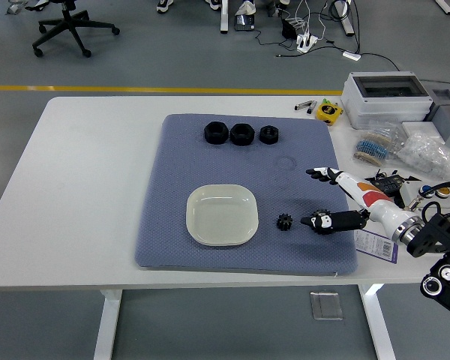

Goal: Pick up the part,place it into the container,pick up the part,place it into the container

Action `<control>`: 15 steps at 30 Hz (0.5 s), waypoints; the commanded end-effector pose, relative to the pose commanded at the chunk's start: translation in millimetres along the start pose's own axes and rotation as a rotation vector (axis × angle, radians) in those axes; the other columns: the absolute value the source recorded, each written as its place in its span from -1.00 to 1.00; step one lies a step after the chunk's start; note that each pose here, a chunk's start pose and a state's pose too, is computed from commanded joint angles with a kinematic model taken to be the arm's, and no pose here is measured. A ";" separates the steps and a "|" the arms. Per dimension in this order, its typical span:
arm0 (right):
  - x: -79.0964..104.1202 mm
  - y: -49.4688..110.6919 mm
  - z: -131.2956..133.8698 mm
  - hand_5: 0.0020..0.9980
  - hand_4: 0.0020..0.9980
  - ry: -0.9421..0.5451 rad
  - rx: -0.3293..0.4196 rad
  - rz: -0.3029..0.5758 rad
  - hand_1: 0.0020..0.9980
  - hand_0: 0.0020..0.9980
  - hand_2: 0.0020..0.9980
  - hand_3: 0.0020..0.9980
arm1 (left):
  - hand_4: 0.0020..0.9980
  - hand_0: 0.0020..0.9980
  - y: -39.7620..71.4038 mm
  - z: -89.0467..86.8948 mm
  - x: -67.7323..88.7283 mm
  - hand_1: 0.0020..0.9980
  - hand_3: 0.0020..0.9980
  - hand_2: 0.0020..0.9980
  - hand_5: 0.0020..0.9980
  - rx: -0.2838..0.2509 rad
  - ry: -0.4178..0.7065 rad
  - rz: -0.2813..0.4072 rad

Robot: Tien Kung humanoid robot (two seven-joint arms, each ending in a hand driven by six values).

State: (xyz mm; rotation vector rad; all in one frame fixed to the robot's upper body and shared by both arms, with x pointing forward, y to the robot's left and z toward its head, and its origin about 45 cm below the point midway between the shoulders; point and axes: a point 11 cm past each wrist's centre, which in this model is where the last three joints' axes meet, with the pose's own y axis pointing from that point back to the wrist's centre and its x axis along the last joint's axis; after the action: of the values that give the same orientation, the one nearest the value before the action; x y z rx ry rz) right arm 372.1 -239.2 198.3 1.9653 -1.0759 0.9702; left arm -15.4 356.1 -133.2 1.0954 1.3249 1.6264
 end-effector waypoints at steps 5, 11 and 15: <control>-8.5 -5.4 1.4 -0.31 1.00 0.130 -0.002 -0.076 0.58 0.56 0.65 0.65 | 0.10 0.72 0.0 0.0 1.1 0.65 0.23 0.71 0.59 0.000 0.000 0.004; -8.9 -12.3 6.6 -0.32 1.00 0.182 -0.009 -0.090 0.50 0.50 0.57 0.64 | 0.10 0.72 0.1 1.8 2.1 0.65 0.23 0.71 0.58 -0.005 0.001 0.006; -2.9 -18.0 11.4 -0.32 1.00 0.180 -0.021 -0.066 0.50 0.50 0.57 0.64 | 0.10 0.72 0.0 2.9 2.3 0.65 0.23 0.71 0.58 -0.012 0.008 0.010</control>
State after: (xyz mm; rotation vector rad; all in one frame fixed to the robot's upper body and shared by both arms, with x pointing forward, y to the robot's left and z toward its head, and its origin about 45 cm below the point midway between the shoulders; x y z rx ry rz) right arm 390.1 -240.0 186.5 1.8460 -0.9114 1.0724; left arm -13.4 359.1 -132.5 1.0909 1.3154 1.6452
